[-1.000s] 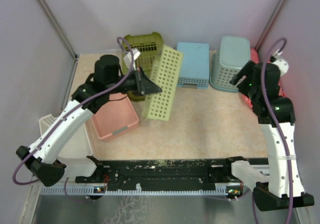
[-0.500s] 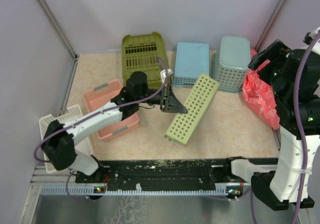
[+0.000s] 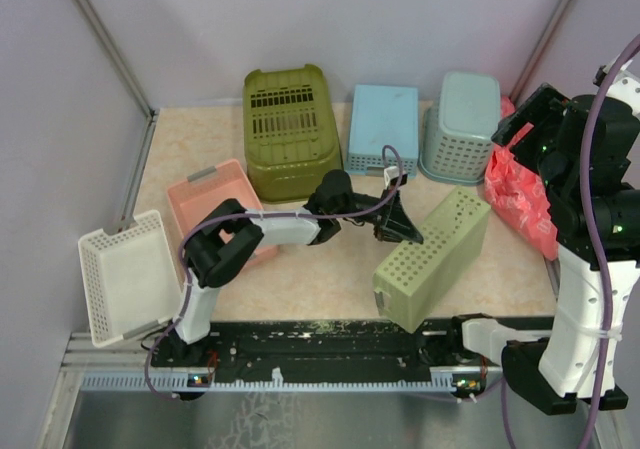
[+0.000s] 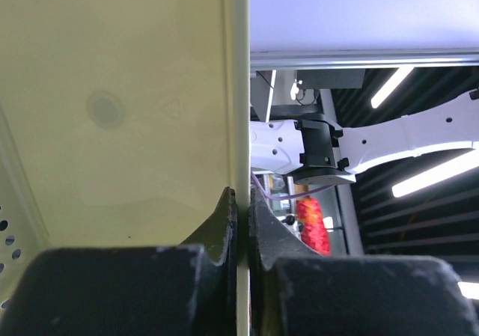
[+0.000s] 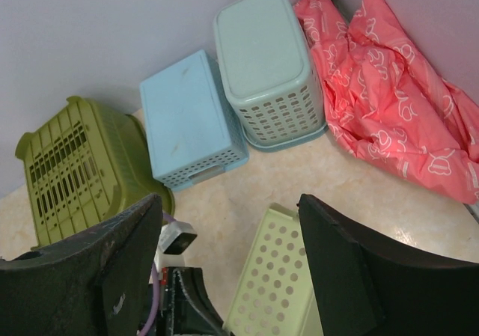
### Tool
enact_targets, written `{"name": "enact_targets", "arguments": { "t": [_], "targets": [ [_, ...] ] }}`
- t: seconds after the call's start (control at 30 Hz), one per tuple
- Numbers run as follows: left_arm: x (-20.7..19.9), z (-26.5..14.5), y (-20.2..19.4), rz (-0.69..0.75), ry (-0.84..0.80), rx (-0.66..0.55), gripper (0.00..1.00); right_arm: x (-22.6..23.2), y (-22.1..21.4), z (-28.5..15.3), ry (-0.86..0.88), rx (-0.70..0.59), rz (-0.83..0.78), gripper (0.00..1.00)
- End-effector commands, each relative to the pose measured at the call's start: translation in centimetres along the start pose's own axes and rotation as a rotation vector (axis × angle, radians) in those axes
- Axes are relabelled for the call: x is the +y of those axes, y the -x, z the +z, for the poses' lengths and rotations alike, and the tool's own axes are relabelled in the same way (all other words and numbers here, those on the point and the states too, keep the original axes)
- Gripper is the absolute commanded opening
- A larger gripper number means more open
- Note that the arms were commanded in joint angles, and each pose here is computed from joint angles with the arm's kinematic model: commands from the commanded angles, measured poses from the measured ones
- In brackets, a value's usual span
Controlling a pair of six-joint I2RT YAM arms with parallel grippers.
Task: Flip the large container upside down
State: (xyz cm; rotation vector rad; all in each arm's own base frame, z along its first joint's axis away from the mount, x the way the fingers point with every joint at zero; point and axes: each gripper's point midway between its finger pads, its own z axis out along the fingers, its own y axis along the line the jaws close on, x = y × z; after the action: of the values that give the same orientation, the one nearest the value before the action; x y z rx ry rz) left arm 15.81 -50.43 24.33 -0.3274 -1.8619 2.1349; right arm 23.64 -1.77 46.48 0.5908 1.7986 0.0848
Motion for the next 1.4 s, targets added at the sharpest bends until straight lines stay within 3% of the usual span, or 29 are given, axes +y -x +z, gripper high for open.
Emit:
{"name": "enact_targets", "arguments": {
  "t": [0.0, 0.13, 0.4, 0.53, 0.7, 0.87, 0.97, 1.17, 1.37],
  "targets": [
    [0.7, -0.6, 0.9, 0.040, -0.001, 0.011, 0.00, -0.1, 0.5, -0.5, 0.013, -0.027, -0.021, 0.73],
    [6.6, -3.0, 3.8, 0.085, 0.239, -0.057, 0.09, -0.2, 0.1, -0.4, 0.018, -0.018, -0.032, 0.73],
    [9.8, -6.7, 7.8, 0.186, 0.498, -0.147, 0.46, -0.2, -0.7, 0.1, 0.018, 0.006, -0.053, 0.73],
    [10.3, -7.9, 9.3, 0.229, 0.626, -0.174, 0.75, -0.1, -1.2, 0.5, 0.026, 0.024, -0.068, 0.73],
    [6.1, -9.1, 12.0, 0.399, 0.794, -0.236, 0.97, -0.2, -3.8, 1.5, 0.040, 0.117, -0.126, 0.73],
    [-0.7, -12.8, 13.9, 0.569, 0.932, -0.393, 1.00, -1.3, -8.6, 3.0, 0.023, 0.262, -0.165, 0.74],
    [-4.1, -16.0, 13.5, 0.598, 0.998, -0.486, 1.00, -2.1, -12.4, 4.1, 0.009, 0.368, -0.173, 0.74],
    [-9.6, -20.3, 7.2, 0.585, 1.058, -0.664, 1.00, -0.4, -21.1, 4.7, 0.143, 0.605, -0.156, 0.73],
    [-10.1, -24.7, 1.3, 0.501, 1.092, -0.843, 1.00, 5.5, -28.1, 4.7, 0.209, 0.708, -0.301, 0.73]
  ]
}}
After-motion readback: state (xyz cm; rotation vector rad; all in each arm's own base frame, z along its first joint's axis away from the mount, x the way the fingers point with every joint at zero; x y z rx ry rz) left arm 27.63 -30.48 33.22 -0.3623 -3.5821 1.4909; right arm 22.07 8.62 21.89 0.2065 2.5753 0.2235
